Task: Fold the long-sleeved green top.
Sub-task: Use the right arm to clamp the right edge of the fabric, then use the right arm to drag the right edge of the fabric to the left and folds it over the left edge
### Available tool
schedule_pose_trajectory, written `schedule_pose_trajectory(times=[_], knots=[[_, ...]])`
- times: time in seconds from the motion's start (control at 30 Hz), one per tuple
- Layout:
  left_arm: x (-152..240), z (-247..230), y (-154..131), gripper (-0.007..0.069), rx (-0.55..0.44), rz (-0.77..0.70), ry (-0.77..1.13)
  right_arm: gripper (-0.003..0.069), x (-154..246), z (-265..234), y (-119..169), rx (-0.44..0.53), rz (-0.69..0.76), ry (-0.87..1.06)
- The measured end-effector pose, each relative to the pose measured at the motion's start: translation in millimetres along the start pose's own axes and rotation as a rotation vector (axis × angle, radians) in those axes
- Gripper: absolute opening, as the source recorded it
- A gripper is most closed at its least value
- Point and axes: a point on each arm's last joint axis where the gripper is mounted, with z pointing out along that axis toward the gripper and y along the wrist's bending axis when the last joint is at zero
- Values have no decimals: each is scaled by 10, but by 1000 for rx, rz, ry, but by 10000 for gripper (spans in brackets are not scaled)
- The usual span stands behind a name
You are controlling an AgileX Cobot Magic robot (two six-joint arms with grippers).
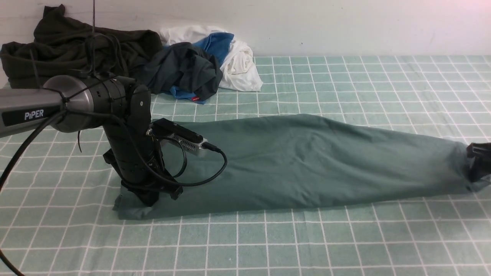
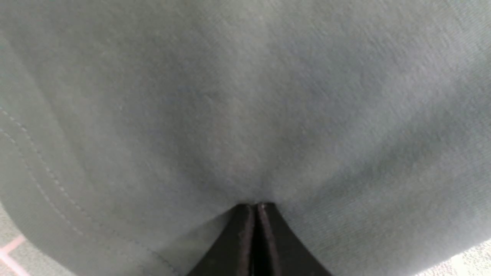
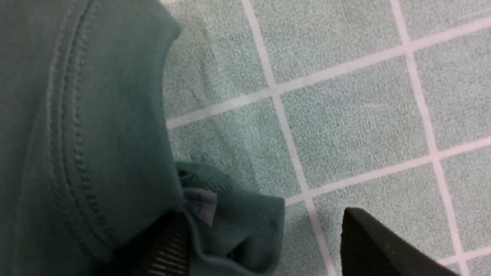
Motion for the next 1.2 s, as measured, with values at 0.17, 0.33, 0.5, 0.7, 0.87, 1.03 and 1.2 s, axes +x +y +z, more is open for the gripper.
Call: schedule_pose_trajectory(times=[0.17,0.33,0.5,0.7,0.87,1.03,1.2], knots=[[0,0,0,-4,0,1,0,441,-1,0,28,-31,-12,-2],[1,0,0,-4,0,1,1,317,-5,-1,77,-85,-20,-6],[2,0,-1,-4,1,1,3,106,-8,-5,111,-122,-41,-11],[11,-44,3,-4,-8,5,-5,23,2,-130,45,-41,-116,-9],[103,-547,20,-4,-74,26,-100,24,-126,-961,42,75,-154,-185],[344,-1366,-37,-4,-142,23,-313,23,-130,-1901,682,-12,-321,-395],[684,-1985,-119,-4,-192,-3,-474,23,114,-2328,1670,-234,-555,-477]])
